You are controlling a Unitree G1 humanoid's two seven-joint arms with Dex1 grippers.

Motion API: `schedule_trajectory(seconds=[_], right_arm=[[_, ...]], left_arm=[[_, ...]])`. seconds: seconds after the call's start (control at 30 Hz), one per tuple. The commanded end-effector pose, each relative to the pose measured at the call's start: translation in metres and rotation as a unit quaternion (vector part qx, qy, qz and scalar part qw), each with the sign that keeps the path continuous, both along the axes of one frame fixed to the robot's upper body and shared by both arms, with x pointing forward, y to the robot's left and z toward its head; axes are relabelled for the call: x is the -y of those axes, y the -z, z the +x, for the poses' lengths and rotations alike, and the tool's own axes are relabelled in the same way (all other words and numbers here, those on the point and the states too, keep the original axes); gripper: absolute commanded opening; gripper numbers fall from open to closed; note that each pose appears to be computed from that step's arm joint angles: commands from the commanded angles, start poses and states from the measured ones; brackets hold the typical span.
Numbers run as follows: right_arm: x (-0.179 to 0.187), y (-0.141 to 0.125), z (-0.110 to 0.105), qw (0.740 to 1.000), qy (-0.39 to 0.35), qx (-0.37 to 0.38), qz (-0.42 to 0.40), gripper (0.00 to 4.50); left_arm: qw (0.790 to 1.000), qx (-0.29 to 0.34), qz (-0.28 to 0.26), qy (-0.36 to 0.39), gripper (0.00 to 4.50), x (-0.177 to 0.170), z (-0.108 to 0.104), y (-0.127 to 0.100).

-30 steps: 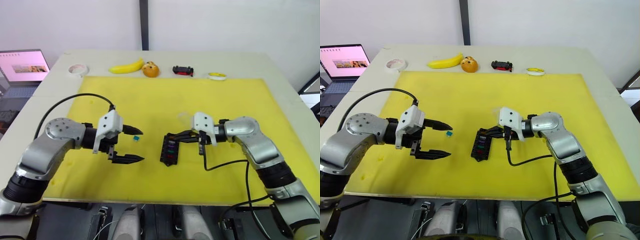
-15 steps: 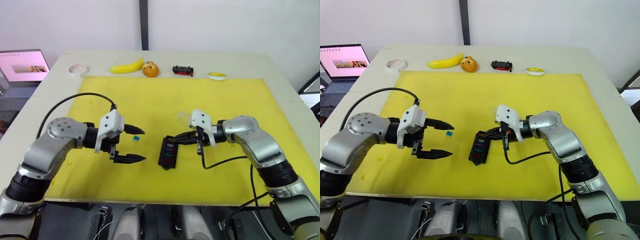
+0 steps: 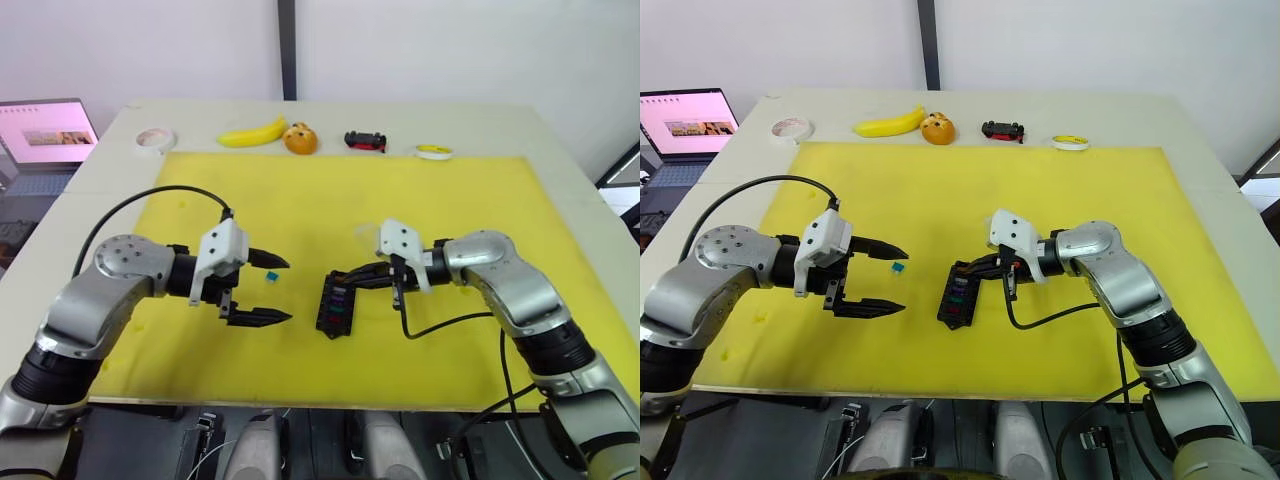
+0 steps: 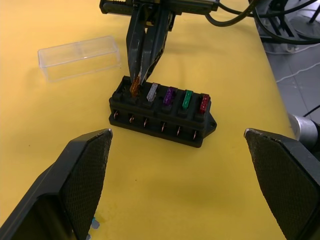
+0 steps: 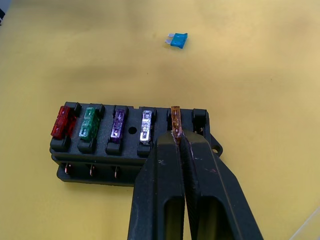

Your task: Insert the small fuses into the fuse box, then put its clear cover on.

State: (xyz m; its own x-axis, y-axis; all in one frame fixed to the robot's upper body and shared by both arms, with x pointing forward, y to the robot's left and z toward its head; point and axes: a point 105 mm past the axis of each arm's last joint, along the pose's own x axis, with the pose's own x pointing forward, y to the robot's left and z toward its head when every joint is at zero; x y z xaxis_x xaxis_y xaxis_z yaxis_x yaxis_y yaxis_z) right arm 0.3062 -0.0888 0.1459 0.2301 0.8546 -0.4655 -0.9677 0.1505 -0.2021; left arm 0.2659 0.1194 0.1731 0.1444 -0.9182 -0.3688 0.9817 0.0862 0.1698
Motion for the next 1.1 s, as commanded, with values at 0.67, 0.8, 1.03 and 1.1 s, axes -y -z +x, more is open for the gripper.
schedule_trajectory(seconds=[0.67,0.8,1.03,1.1], right_arm=[[0.0,-0.012,-0.003,1.0,0.0,0.02,0.016,0.08],[0.002,-0.007,-0.003,1.0,0.006,0.013,0.012,0.08],[0.004,-0.001,0.0,1.0,0.018,0.01,0.006,0.08],[0.004,0.0,0.0,1.0,0.019,0.01,0.006,0.08]], left_arm=[[1.0,0.021,-0.002,0.006,4.45,0.002,0.0,-0.008],[1.0,0.022,-0.002,0.006,4.45,0.002,0.0,-0.008],[1.0,0.021,-0.002,0.009,4.45,0.002,-0.001,-0.008],[1.0,0.022,-0.001,0.01,4.45,0.002,-0.001,-0.008]])
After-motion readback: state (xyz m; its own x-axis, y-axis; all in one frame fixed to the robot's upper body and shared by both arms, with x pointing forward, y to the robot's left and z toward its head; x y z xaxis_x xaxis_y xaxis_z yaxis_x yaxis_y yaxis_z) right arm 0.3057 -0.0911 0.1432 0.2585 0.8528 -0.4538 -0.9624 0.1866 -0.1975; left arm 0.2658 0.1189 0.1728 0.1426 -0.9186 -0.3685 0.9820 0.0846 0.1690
